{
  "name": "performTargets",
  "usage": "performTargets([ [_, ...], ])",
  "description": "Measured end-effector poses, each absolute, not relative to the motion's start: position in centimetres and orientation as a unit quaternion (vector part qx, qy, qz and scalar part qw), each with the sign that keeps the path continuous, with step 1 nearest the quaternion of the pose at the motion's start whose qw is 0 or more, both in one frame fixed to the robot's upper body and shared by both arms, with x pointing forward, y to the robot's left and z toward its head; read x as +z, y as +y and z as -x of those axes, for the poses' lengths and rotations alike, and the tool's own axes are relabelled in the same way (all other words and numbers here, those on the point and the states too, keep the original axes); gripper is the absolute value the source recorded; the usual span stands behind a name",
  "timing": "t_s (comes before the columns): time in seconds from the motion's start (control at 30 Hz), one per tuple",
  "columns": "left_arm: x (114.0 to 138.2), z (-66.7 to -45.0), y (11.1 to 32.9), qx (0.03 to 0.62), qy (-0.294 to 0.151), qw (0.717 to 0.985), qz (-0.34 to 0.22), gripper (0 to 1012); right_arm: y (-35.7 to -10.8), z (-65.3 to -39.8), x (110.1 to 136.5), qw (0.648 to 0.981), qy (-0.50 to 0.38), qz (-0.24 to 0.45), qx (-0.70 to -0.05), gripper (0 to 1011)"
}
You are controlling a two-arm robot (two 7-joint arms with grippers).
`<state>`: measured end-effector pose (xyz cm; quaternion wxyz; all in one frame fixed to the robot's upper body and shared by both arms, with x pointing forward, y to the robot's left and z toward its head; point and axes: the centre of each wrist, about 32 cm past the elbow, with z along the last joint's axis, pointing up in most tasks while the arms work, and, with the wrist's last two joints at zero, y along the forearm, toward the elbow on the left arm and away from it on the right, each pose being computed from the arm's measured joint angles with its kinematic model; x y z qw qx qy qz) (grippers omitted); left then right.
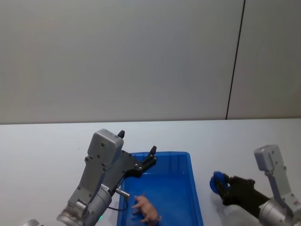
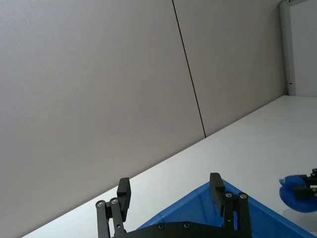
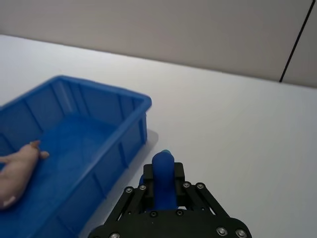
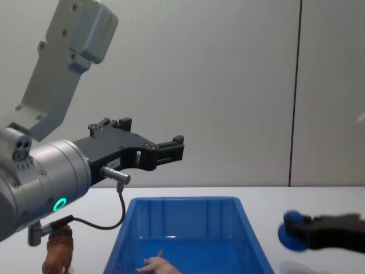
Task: Pick up the two dolls from the table and place them into the box.
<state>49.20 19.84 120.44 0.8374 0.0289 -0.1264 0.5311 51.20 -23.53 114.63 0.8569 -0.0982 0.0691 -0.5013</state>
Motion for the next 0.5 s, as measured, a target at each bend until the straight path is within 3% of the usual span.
performTargets([
  [0.5, 120.4, -49.2, 19.8, 0.531, -0.126, 0.837, -0.029, 1002, -21.2, -51.2, 118.6, 0.894, 0.018, 0.046, -0.446, 150],
])
